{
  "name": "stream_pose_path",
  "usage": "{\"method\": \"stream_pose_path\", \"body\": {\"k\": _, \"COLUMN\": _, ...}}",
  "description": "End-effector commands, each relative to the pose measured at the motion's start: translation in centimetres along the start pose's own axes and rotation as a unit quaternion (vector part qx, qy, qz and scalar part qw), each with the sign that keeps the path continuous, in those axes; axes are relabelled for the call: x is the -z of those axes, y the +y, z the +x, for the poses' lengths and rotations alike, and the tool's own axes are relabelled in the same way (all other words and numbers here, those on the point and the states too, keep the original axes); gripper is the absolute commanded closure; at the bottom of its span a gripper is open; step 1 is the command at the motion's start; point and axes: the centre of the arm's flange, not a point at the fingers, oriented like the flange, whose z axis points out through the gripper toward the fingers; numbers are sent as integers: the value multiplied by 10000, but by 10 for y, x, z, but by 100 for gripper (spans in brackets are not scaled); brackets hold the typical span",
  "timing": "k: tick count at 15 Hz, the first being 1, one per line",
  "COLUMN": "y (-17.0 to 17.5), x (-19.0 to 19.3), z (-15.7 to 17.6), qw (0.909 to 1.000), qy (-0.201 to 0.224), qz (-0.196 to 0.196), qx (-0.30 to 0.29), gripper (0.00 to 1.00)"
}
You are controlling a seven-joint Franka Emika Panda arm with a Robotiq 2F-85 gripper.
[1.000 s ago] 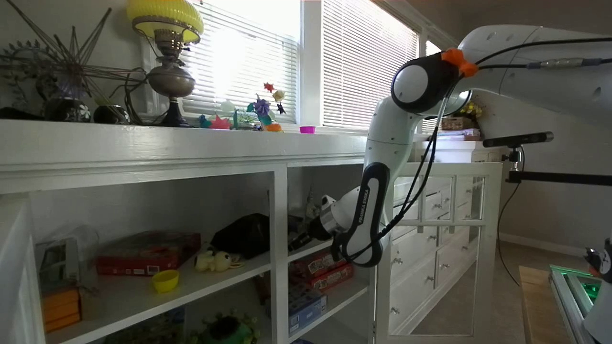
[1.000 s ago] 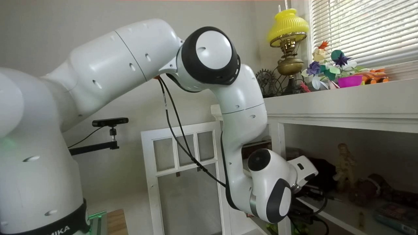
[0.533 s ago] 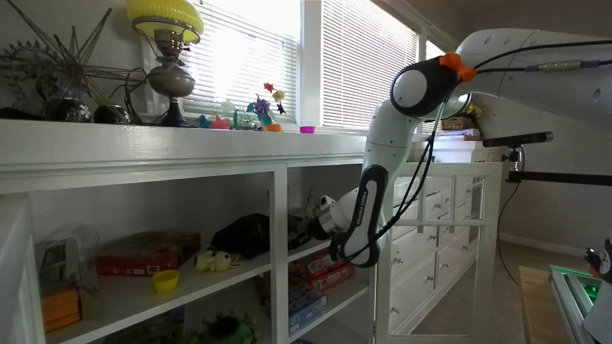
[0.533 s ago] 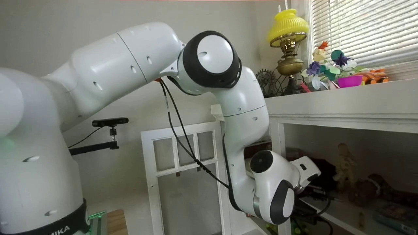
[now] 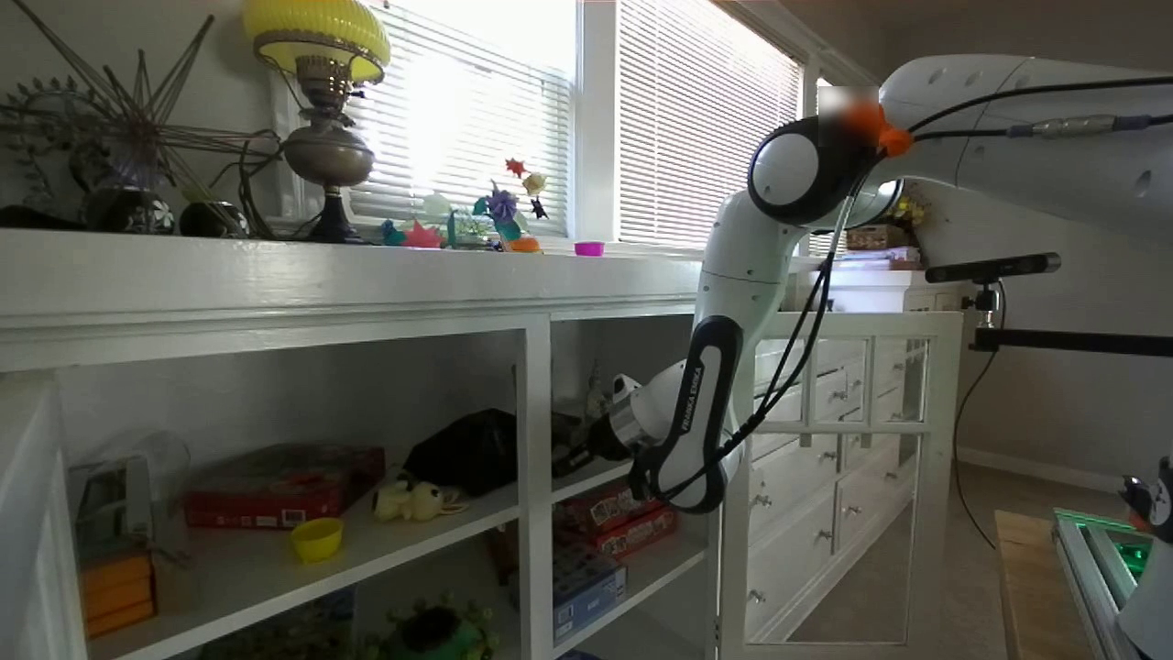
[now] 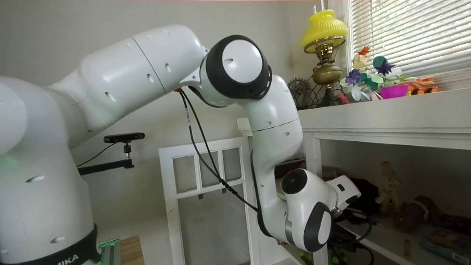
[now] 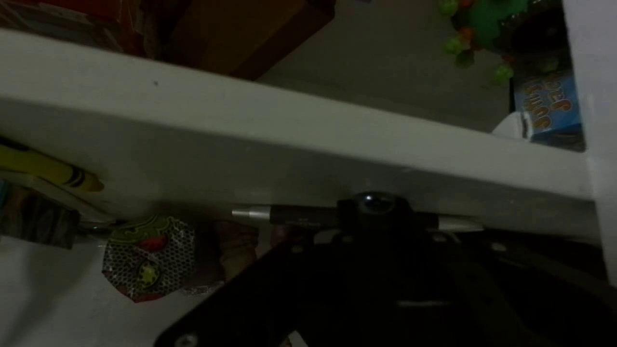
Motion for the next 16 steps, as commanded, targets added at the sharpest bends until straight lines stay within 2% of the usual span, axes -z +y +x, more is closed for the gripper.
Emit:
{"method": "stream_pose_path", "body": {"k": 1, "y": -1, "x": -4, "z": -3, "qw": 9998, "qy": -181, "qz": -111, "qx": 4, "gripper": 95}}
{"method": "stream_pose_path", "body": {"k": 4, "y": 1, "x": 3, "z": 3, "qw": 9997, "qy": -196, "qz": -102, "qx": 38, "gripper": 94}}
{"method": "stream_pose_path", "body": {"k": 8, "y": -2, "x": 37, "z": 20, "qw": 9979, "qy": -588, "qz": 263, "qx": 22, "gripper": 94}}
{"method": "stream_pose_path", "body": {"k": 16, "y": -10, "x": 93, "z": 19, "qw": 9940, "qy": -978, "qz": 460, "qx": 190, "gripper": 94}}
